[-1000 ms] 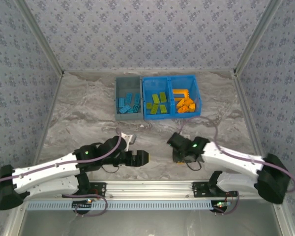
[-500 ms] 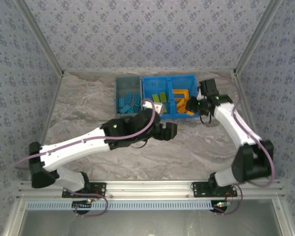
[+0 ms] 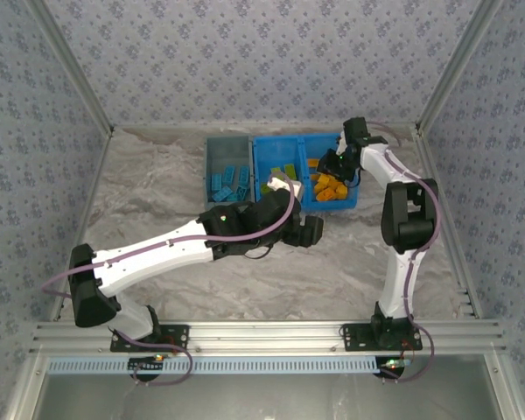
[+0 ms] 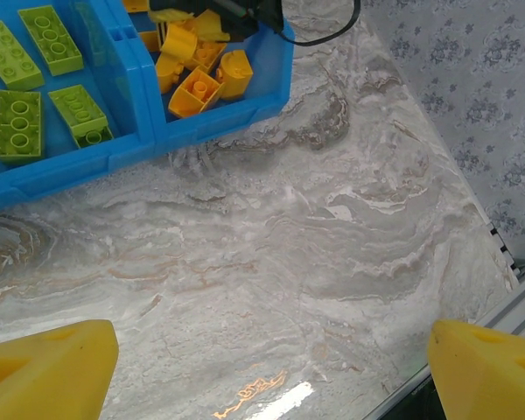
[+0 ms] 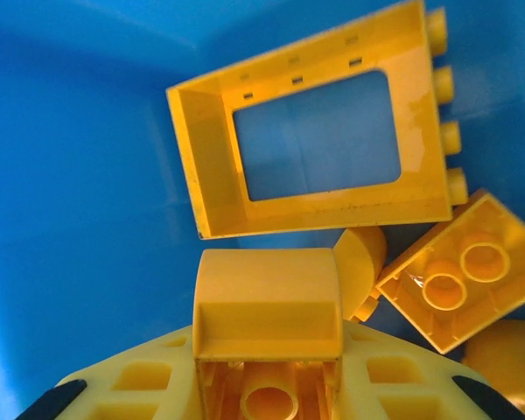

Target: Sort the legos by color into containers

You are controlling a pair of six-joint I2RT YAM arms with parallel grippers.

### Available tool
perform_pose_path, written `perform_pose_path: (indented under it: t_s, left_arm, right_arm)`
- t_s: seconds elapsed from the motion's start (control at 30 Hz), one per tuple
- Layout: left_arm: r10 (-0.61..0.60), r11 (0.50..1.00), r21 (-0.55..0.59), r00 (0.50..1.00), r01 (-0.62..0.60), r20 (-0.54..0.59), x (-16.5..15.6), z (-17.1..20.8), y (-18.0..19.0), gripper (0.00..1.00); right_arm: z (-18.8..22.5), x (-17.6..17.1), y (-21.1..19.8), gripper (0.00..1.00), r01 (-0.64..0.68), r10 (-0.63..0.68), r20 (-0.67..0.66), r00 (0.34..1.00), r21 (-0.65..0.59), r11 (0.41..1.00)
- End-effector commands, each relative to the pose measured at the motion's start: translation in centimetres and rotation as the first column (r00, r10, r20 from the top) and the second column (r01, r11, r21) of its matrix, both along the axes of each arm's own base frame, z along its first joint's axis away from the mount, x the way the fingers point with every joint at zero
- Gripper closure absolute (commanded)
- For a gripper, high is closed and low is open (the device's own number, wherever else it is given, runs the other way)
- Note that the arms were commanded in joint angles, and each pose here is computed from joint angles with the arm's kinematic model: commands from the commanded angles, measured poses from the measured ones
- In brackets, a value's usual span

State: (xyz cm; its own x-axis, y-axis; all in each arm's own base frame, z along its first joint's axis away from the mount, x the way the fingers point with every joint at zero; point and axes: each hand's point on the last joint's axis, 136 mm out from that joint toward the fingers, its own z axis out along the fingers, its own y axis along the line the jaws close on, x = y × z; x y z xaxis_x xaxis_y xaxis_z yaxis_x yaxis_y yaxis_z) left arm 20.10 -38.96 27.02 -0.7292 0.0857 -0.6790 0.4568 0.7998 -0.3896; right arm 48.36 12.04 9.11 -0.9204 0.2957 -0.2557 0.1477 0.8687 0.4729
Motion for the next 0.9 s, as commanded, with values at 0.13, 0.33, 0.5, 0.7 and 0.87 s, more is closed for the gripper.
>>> perform_pose_path:
  t_s: [0.13,0.33,0.5,0.7,0.87]
  left_arm:
    - [-0.002,1.000,-0.003,1.000,0.002,0.025,0.3,0.6,0.0,0.09]
    - [0.019,1.000,0.006,0.999,-0.019,0.030,0.4,0.7,0.7,0.09]
    - [0.031,0.999,0.008,0.999,-0.031,0.036,0.4,1.0,1.3,0.09]
    - [0.099,0.995,0.023,0.993,-0.101,0.064,0.7,1.5,3.8,0.09]
    - [0.235,0.967,0.085,0.971,-0.238,0.045,1.3,0.9,9.7,0.08]
  right_arm:
    - [0.1,0.3,1.5,0.69,0.008,-0.005,-0.039,0.999,0.075,0.997]
    - [2.3,-0.2,1.6,0.50,0.009,-0.009,-0.001,1.000,0.078,0.997]
    - [5.3,-0.8,1.2,0.48,0.008,-0.011,0.048,0.999,0.066,0.998]
    - [11.0,-3.1,-0.4,0.50,0.040,-0.041,0.181,0.983,0.009,0.999]
    - [15.5,-8.5,-2.6,0.47,0.104,-0.078,0.347,0.934,-0.057,0.993]
